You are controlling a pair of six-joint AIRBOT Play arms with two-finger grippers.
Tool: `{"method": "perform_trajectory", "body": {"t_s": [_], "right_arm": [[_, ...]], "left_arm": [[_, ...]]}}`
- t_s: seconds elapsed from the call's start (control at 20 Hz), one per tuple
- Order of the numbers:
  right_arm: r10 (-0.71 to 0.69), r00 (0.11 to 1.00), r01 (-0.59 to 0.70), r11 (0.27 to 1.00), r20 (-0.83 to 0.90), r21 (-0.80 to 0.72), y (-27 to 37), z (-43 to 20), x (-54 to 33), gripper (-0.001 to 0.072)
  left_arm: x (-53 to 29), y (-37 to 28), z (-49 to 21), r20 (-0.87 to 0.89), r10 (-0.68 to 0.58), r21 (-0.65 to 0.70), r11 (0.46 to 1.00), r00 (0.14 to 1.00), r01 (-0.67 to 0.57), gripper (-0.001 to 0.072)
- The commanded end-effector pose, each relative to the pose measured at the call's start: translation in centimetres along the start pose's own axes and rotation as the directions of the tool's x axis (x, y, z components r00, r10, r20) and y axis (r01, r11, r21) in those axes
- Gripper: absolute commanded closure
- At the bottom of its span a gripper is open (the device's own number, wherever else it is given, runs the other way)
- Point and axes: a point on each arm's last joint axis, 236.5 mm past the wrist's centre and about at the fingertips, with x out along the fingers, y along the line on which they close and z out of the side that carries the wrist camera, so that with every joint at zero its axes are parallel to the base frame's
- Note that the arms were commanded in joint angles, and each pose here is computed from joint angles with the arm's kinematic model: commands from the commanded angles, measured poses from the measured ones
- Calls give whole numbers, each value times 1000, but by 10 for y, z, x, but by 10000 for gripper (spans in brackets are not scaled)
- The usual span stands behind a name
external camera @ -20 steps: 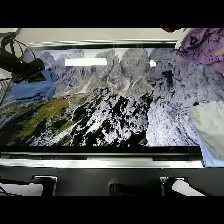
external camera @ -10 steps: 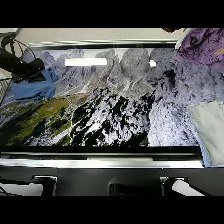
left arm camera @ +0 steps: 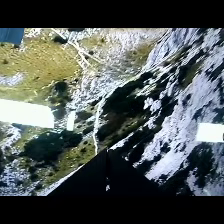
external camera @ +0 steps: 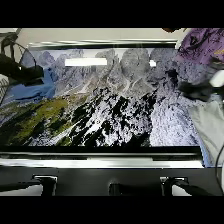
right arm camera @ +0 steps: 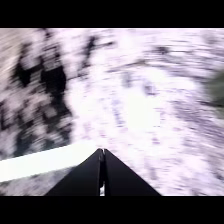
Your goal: Fold the clothes and pants, and hang the long-sleeved shirts on hangers.
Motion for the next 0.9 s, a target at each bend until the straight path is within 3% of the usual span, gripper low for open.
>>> {"method": "perform_trajectory", "body": {"t_s": [0.0,0.3,0.85], "right_arm": [[161,986,-164,955,-33,-247,126,-44,-3,677],[299,954,-282,876,-17,-392,212,-78,-19,675],[308,951,-298,875,-35,-381,214,-82,-20,675]], "left_arm": [[7,1,-22,65,14,66,998,998,-18,686],[10,16,-52,22,59,68,996,998,-60,684],[12,16,-52,19,59,68,996,998,-60,684]]}}
